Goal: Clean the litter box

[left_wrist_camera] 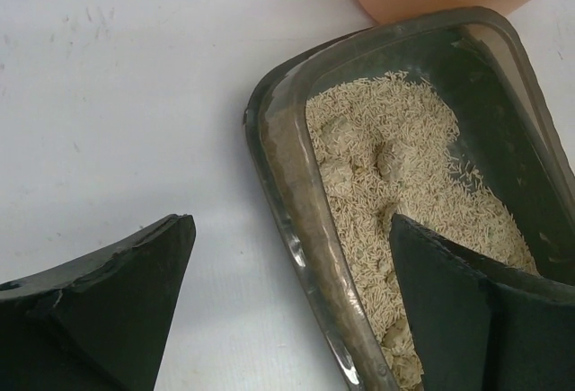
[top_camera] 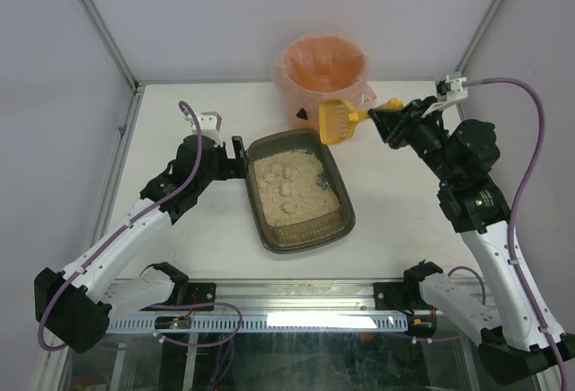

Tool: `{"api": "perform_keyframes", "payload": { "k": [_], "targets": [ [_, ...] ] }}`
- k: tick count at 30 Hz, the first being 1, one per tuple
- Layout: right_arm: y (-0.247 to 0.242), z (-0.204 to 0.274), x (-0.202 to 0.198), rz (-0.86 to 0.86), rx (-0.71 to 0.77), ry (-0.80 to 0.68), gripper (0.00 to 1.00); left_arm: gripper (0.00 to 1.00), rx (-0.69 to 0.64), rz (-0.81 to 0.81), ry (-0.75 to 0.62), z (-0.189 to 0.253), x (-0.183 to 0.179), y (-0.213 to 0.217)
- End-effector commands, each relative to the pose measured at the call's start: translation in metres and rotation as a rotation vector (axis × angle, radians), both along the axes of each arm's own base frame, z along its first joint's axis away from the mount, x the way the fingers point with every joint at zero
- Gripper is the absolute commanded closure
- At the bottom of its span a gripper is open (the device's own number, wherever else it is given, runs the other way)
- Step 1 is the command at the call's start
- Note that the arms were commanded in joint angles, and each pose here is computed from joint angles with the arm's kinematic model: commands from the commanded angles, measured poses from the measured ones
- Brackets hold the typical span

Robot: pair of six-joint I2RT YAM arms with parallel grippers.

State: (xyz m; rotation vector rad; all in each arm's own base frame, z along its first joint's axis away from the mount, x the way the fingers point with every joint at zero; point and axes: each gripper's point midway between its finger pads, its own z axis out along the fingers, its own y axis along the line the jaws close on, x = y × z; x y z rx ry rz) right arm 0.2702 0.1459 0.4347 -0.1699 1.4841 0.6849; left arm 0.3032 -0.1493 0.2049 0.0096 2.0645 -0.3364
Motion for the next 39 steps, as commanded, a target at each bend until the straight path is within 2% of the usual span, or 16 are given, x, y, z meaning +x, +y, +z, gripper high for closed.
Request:
{"api": "perform_keyframes", "payload": {
  "k": [1,7,14,19,31,39],
  "targets": [
    [0.011,-0.036,-0.02,0.093,0.035,0.12,1.0,0.08,-0.054,-0.052,-0.124,0.032,0.004,-0.006],
    [0.019,-0.085,-0.011,0.121,-0.03,0.259,1.0,0.08,-0.096,-0.042,-0.223,0.048,-0.002,0.0],
    [0.015,-0.125,0.017,0.022,-0.082,0.328,1.0,0.09,-0.081,-0.045,-0.196,0.043,0.002,-0.003],
    [0.035,-0.14,0.031,-0.001,-0.122,0.352,1.0,0.08,-0.089,-0.082,-0.197,0.051,0.001,-0.01],
    [0.073,-0.181,0.067,-0.23,-0.421,0.357,1.0,0.06,-0.009,-0.095,-0.208,0.068,0.025,-0.017],
    [0.089,-0.202,0.077,-0.338,-0.587,0.356,1.0,0.07,0.01,-0.052,-0.166,0.048,0.024,-0.009]
  ]
}}
